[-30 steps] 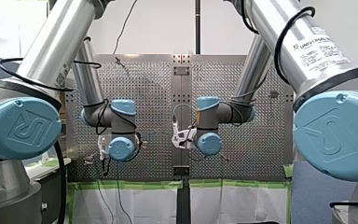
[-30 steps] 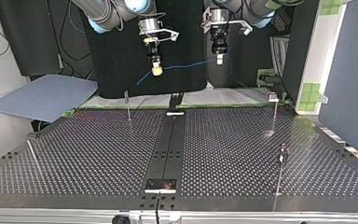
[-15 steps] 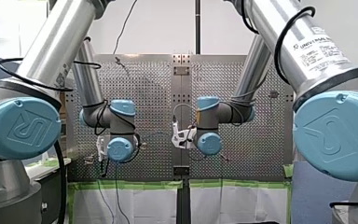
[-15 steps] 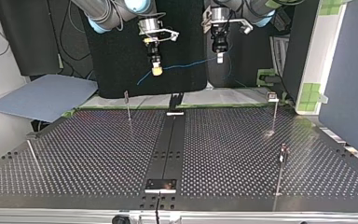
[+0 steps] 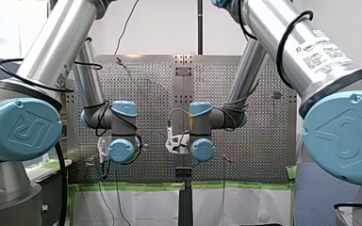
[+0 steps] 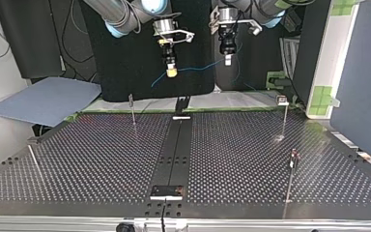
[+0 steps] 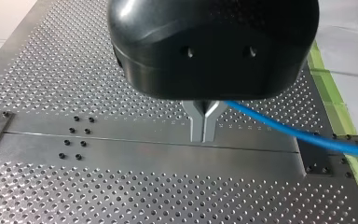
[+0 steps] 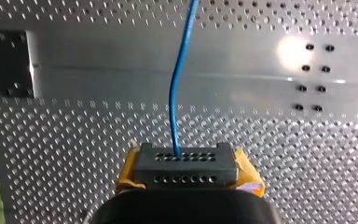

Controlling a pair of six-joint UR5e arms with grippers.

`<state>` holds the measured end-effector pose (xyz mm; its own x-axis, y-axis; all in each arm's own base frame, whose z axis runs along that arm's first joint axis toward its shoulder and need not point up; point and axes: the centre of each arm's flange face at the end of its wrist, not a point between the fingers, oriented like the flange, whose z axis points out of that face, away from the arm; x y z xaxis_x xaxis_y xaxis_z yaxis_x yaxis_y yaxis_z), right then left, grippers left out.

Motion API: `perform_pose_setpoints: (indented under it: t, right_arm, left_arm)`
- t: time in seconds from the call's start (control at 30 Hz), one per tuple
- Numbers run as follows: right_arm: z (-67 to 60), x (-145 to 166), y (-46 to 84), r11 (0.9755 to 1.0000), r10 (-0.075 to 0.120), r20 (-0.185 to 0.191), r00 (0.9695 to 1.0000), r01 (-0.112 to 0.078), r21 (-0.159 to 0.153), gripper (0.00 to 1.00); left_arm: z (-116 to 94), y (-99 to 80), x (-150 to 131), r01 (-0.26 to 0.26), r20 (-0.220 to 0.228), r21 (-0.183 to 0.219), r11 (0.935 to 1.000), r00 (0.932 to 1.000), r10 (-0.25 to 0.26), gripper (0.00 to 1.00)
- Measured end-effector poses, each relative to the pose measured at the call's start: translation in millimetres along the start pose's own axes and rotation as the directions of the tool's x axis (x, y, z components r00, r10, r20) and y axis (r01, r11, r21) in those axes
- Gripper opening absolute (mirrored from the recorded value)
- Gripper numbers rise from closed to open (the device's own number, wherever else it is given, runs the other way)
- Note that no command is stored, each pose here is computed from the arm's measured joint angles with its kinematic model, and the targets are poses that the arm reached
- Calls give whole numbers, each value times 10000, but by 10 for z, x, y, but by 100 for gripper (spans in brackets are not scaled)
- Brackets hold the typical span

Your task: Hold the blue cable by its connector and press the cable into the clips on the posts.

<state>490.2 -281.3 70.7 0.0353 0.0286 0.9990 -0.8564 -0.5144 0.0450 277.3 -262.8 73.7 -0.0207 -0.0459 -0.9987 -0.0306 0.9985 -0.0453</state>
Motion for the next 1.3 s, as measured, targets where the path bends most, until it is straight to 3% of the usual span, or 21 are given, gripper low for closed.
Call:
perform_pose_setpoints:
  t: [0.2, 0.33, 0.53, 0.63, 0.73, 0.93, 1.07, 1.3]
  right_arm:
    - [115, -156, -127, 10000, 13, 42, 10000, -13, 53, 0]
    - [113, -345, -140, 9999, -80, 304, 9995, 78, 69, 0]
    - [41, -668, -125, 9996, -257, 825, 9963, 250, 88, 0]
    - [10, -823, -95, 9997, -227, 1108, 9936, 227, 13, 0]
    - [3, -873, -114, 9999, -113, 1252, 9921, 121, -55, 0]
    - [-16, -706, -214, 9994, 296, 1296, 9911, -316, 136, 0]
    - [14, -535, -204, 9982, 536, 1306, 9900, -566, 192, 0]
    - [68, -252, -137, 9971, 740, 1305, 9887, -760, 102, 0]
  left_arm:
    - [0, 0, 0, 0, 0, 0, 10000, 10000, 0, 0]
    - [0, 0, 0, 0, 0, 0, 10000, 10000, 0, 0]
    - [11, 0, 5, -17, 6, 2, 10000, 10000, 17, 0]
    - [93, -26, 26, -79, 120, 80, 9999, 9999, 78, 0]
    - [167, -71, 54, 12, 251, 184, 9998, 9997, -16, 0]
    - [218, -72, -50, 516, 319, 131, 9986, 9981, -519, 0]
    - [243, -31, -172, 766, 354, -99, 9970, 9965, -762, 0]
    - [277, 63, -369, 774, 413, -589, 9953, 9963, -751, 0]
